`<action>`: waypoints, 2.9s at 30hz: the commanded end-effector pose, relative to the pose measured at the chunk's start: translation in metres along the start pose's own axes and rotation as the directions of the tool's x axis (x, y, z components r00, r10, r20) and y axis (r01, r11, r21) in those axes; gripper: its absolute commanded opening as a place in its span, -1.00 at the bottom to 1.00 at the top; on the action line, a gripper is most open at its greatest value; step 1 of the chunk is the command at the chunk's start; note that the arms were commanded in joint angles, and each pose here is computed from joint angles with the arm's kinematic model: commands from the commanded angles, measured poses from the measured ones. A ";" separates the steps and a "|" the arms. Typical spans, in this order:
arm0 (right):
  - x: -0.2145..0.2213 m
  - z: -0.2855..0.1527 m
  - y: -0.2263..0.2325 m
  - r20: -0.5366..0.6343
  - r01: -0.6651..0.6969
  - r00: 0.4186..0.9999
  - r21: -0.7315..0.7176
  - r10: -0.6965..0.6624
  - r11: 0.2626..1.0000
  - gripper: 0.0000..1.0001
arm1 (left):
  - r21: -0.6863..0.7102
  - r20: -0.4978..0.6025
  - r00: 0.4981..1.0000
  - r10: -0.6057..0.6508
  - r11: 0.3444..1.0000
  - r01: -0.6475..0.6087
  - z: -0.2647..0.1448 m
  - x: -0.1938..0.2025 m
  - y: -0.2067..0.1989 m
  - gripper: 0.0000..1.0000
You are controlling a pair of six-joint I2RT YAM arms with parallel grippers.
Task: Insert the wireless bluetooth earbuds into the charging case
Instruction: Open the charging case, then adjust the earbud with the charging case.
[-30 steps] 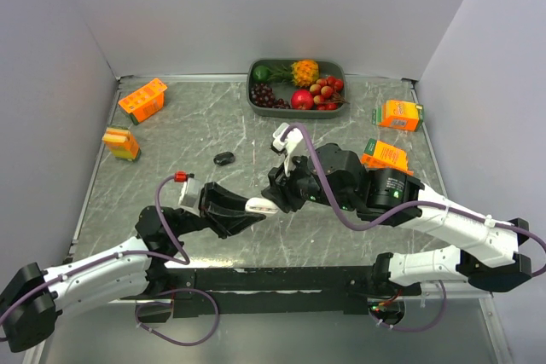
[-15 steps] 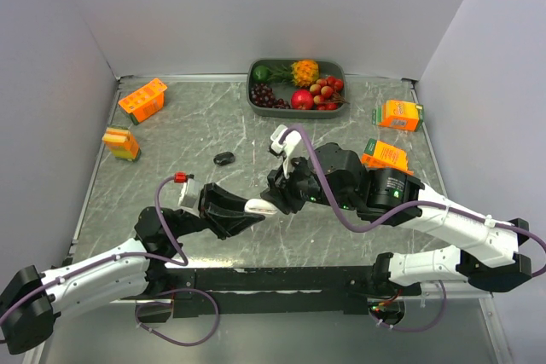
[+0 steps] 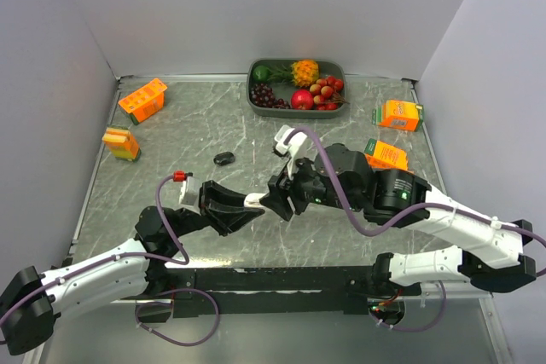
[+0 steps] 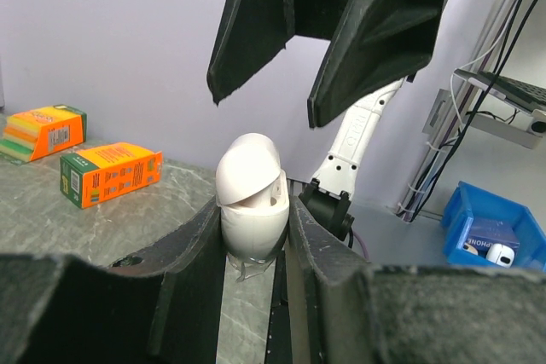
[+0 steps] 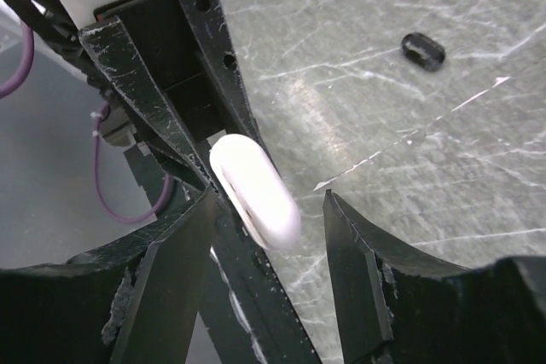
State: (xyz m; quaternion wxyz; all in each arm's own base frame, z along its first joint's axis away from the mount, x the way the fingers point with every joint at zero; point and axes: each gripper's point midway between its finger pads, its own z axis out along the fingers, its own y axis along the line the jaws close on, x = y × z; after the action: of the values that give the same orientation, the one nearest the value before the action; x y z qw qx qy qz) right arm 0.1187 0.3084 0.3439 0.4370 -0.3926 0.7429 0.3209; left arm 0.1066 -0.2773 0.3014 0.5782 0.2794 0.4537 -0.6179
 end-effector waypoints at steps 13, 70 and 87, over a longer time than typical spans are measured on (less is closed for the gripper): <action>0.008 -0.004 -0.008 -0.054 0.082 0.995 0.033 -0.080 0.996 0.29 | 0.032 0.044 0.998 0.048 0.998 -0.049 0.005 -0.021 -0.008 -0.98; 0.013 -0.029 0.055 -0.108 0.072 0.986 -0.410 -0.127 0.909 -0.25 | 0.199 -0.121 0.992 0.038 0.980 -0.013 0.007 0.005 -0.033 -0.98; 0.024 0.000 0.023 -0.174 0.043 0.981 -0.207 -0.080 0.977 -0.30 | 0.187 -0.137 0.990 0.030 0.982 -0.004 0.010 0.007 -0.030 -0.98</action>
State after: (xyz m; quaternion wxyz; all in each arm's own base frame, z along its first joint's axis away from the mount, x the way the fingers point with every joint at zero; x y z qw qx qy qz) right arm 0.0821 0.3110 0.3303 0.3260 -0.4986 0.7158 0.3644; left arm 0.0823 -0.2924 0.2838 0.5079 0.3730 0.4604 -0.6253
